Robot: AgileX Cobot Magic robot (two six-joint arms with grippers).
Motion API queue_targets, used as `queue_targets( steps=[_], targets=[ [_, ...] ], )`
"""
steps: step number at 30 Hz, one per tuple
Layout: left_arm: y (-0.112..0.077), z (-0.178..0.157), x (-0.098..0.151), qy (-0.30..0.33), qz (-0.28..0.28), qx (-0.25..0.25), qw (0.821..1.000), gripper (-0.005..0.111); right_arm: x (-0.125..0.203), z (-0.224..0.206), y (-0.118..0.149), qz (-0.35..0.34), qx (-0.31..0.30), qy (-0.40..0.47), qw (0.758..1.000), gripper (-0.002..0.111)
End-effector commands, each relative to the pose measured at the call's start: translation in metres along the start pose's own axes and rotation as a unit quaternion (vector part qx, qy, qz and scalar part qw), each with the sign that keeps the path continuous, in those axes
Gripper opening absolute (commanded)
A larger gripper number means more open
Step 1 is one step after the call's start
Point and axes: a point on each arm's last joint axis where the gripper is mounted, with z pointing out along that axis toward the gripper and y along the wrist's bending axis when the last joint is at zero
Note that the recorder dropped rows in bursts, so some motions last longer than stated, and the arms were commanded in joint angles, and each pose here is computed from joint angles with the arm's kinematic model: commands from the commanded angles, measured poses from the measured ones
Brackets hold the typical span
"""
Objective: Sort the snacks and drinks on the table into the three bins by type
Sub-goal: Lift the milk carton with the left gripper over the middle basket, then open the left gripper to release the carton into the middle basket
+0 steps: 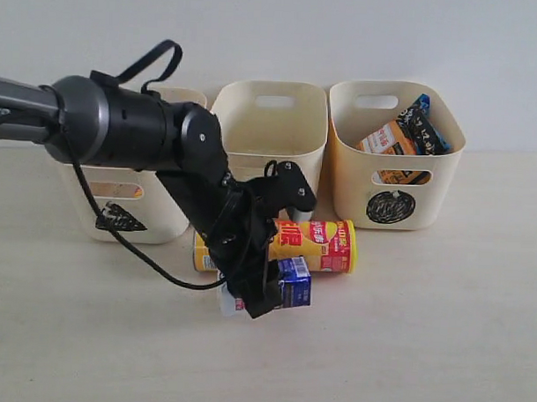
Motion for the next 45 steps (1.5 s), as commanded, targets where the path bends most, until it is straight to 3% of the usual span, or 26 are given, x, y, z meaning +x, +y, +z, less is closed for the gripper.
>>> queue_targets(
  steps=[1, 7, 11, 14, 17, 22, 26, 31, 39, 42, 45],
  targets=[
    [-0.011, -0.039, -0.012, -0.037, -0.022, 0.019, 0.999, 0.005, -0.001, 0.000, 0.000, -0.001, 0.000, -0.009, 1.000, 0.000],
    [-0.019, -0.086, -0.025, -0.101, -0.027, 0.002, 0.995, 0.005, -0.001, 0.000, 0.000, -0.001, 0.000, -0.009, 1.000, 0.000],
    [-0.016, -0.135, -0.041, -0.209, -0.038, -0.084, 0.974, 0.005, -0.001, 0.000, 0.000, -0.001, 0.000, -0.009, 1.000, 0.000],
    [-0.004, -0.166, -0.052, -0.306, -0.087, -0.176, 0.931, 0.005, -0.001, 0.000, 0.000, -0.001, 0.000, -0.009, 1.000, 0.000],
    [0.006, -0.176, -0.057, -0.365, -0.128, -0.226, 0.894, 0.005, -0.001, 0.000, 0.000, -0.001, 0.000, -0.009, 1.000, 0.000],
    [0.032, -0.161, -0.061, -0.416, -0.148, -0.311, 0.842, 0.005, -0.001, 0.000, 0.000, -0.001, 0.000, -0.009, 1.000, 0.000],
    [0.052, -0.140, -0.056, -0.424, -0.161, -0.356, 0.817, 0.005, -0.001, 0.000, 0.000, -0.001, 0.000, -0.009, 1.000, 0.000],
    [0.069, -0.122, -0.052, -0.422, -0.199, -0.352, 0.812, 0.005, -0.001, 0.000, 0.000, -0.001, 0.000, -0.009, 1.000, 0.000],
    [0.092, -0.098, -0.056, -0.398, -0.225, -0.319, 0.830, 0.005, -0.001, 0.000, 0.000, -0.001, 0.000, -0.009, 1.000, 0.000],
    [0.099, -0.090, -0.057, -0.397, -0.248, -0.306, 0.829, 0.005, -0.001, 0.000, 0.000, -0.001, 0.000, -0.009, 1.000, 0.000],
    [0.105, -0.081, -0.054, -0.392, -0.270, -0.293, 0.829, 0.016, -0.001, 0.000, 0.000, -0.001, 0.000, -0.009, 1.000, 0.000]
  ],
)
